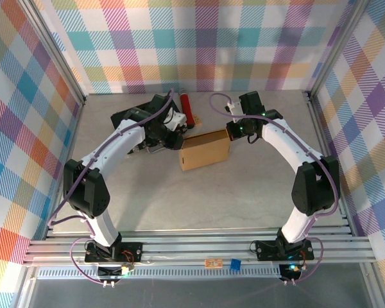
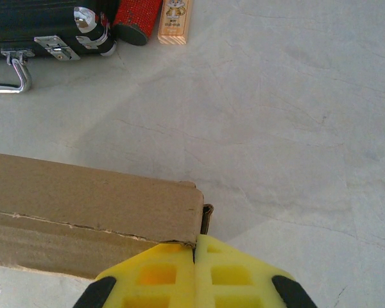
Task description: Fold the paper box
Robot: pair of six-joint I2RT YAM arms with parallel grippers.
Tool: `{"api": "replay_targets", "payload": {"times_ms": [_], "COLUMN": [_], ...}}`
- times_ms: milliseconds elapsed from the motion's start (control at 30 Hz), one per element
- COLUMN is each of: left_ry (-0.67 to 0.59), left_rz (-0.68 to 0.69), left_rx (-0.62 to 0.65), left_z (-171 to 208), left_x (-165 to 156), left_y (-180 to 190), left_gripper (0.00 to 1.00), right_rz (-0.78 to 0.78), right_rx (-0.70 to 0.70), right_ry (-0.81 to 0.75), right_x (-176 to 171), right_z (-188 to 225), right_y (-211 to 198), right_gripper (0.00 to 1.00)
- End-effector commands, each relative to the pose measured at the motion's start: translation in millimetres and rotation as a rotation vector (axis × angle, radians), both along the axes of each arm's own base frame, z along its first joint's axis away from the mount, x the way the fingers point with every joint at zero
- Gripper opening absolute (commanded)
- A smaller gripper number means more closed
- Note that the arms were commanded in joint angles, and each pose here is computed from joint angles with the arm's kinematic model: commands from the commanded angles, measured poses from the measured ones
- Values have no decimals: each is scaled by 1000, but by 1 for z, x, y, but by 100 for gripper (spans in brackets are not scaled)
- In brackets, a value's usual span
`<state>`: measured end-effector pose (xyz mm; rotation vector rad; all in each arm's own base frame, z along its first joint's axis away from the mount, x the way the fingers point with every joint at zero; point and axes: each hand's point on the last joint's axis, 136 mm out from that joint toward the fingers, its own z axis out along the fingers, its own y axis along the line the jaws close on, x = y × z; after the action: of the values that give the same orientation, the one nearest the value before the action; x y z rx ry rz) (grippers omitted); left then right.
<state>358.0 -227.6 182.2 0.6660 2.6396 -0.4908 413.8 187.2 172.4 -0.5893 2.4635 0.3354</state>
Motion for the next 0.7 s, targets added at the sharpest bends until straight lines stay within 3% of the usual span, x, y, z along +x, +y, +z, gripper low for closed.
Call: {"api": "replay_targets", "payload": {"times_ms": [0,133,667], "left_ry": [-13,39,252], "left_rz": [9,36,261], "left_rx": [-24,-49,-166], "left_z": [12,13,16], "left_x": [5,2,-5], "left_y": [-6,-9,-24], "left_gripper": [16,10,5], "right_rz": [14,14,13], "right_rx": [-22,-21,-21], "right_ry": [75,75,69], "right_x": [-12,-12,-13], "right_z": [-14,-13,-10], "right_y": [0,0,0], "right_gripper": [0,0,0]}}
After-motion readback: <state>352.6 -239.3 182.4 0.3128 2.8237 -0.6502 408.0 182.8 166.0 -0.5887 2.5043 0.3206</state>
